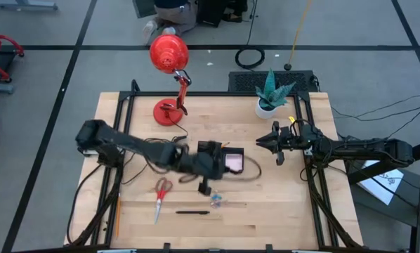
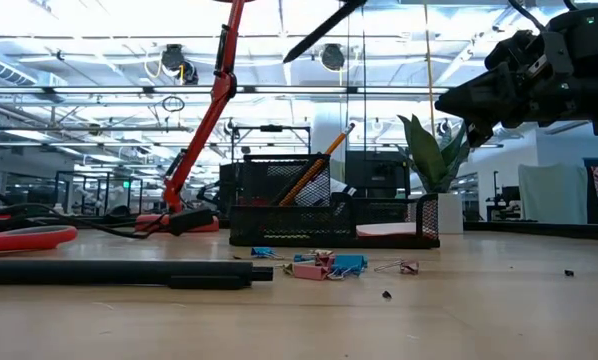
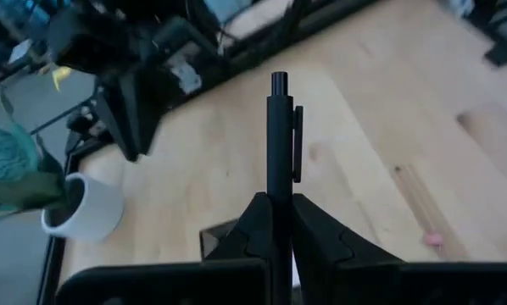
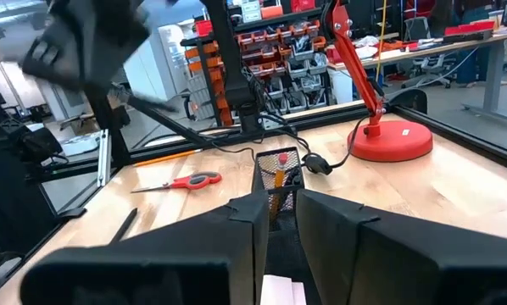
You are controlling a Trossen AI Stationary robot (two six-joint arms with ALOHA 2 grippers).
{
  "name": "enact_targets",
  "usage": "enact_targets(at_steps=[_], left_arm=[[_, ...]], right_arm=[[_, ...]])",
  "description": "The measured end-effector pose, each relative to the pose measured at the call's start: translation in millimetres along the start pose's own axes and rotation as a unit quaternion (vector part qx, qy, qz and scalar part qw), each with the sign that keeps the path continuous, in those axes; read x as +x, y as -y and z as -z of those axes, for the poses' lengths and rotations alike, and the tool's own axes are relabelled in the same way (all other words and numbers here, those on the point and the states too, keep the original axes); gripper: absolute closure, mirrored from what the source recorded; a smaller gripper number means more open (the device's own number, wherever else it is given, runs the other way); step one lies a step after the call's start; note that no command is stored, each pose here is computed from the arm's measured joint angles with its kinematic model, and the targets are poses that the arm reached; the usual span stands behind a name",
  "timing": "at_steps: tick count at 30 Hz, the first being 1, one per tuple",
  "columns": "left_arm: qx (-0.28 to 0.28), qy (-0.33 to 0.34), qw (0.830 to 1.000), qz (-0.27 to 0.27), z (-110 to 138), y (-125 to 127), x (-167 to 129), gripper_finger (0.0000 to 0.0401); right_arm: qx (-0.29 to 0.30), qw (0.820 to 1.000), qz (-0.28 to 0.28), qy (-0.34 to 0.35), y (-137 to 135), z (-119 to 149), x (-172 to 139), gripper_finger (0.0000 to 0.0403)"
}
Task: Pick and place office supplies into organizer
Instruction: Put the black pen into the black desk organizer
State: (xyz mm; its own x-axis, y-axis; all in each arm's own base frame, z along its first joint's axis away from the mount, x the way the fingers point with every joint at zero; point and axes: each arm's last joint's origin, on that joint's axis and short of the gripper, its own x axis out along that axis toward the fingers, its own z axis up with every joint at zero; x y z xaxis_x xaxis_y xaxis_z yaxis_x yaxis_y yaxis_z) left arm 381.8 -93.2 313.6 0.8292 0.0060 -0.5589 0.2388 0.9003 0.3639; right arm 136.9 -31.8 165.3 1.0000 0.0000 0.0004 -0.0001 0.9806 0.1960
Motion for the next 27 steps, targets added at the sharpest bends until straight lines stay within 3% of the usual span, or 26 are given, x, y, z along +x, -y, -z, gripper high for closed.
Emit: enact_targets(at_steps=[3,7,11,18,23,27], left_arm=[[-0.014,0.026,1.0,0.006,8.5,-17.4,-4.9,0.0383],[-0.027,0.023,0.999,-0.007,34.1,-38.3,-3.0,0.0391],[-0.049,0.064,0.997,-0.004,58.9,-57.1,3.1,0.0382],[-0.088,0.155,0.984,0.031,122.2,-79.4,17.0,0.039],[-0.119,0.164,0.979,0.028,155.0,-76.5,19.5,0.0383],[-0.117,0.166,0.979,0.03,163.2,-69.4,20.3,0.0388]], right_arm=[[0.0,1.0,0.0,0.0,0.0,-0.1,0.0,0.0344],[0.0,1.0,0.0,-0.002,0.0,0.3,0.0,0.0344],[0.002,1.0,0.002,-0.017,0.6,3.5,0.0,0.0344],[-0.02,0.999,0.007,-0.025,1.1,5.0,-0.1,0.0344],[-0.02,0.999,0.031,-0.021,2.6,4.8,-0.1,0.0344],[-0.02,0.999,0.032,-0.021,2.6,4.8,-0.1,0.0344]])
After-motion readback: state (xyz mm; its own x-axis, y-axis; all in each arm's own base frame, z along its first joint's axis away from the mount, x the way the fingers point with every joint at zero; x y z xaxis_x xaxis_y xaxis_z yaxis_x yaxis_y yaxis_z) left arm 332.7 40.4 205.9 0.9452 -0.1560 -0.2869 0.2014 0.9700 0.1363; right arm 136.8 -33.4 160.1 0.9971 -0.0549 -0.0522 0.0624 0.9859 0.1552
